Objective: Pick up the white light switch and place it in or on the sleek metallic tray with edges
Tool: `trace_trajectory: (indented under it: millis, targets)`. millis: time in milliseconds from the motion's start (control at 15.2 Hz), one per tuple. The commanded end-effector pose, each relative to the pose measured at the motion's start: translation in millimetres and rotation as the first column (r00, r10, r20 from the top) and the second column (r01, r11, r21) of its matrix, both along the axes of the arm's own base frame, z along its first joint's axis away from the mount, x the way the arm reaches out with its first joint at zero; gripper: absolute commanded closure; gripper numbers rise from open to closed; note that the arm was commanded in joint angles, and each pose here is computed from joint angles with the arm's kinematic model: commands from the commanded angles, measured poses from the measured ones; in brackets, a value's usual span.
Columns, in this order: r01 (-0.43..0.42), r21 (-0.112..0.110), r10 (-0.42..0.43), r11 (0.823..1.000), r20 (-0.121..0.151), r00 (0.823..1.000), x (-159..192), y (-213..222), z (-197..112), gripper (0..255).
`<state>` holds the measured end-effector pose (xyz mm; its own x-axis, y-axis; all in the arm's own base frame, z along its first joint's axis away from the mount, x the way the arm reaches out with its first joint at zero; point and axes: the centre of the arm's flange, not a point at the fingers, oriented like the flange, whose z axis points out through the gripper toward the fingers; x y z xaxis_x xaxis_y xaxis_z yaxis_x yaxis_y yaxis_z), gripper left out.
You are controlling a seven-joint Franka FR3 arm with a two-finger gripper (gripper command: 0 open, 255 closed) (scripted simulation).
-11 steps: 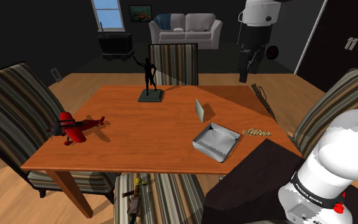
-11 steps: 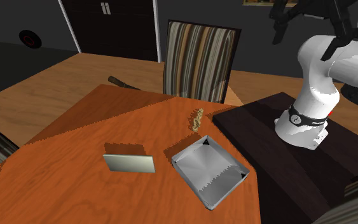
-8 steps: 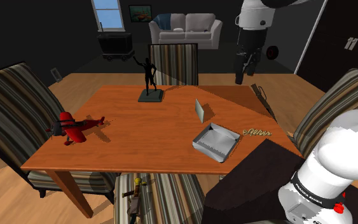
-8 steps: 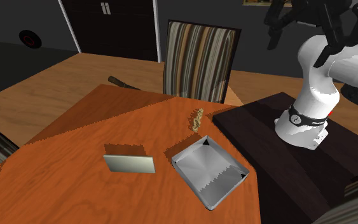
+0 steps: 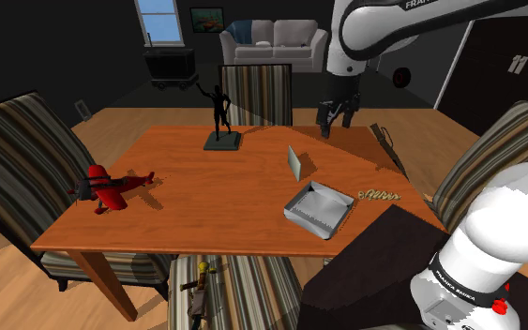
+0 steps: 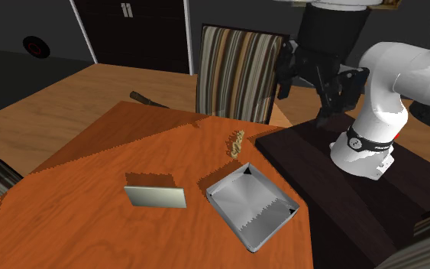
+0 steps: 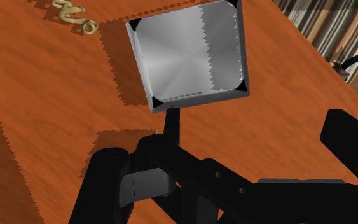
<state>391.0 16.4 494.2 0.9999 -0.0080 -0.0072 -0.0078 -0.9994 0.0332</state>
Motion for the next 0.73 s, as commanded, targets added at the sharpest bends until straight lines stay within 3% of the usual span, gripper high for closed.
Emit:
trace_trajectory:
  millis: [0, 660]
  targets:
    - [0.037, 0.0, -0.037, 0.999, 0.011, 0.999, 18.1, -6.4, -18.0, 0]
    - [0.212, 0.004, -0.212, 0.977, 0.05, 0.976, 103.7, -43.2, -106.1, 0]
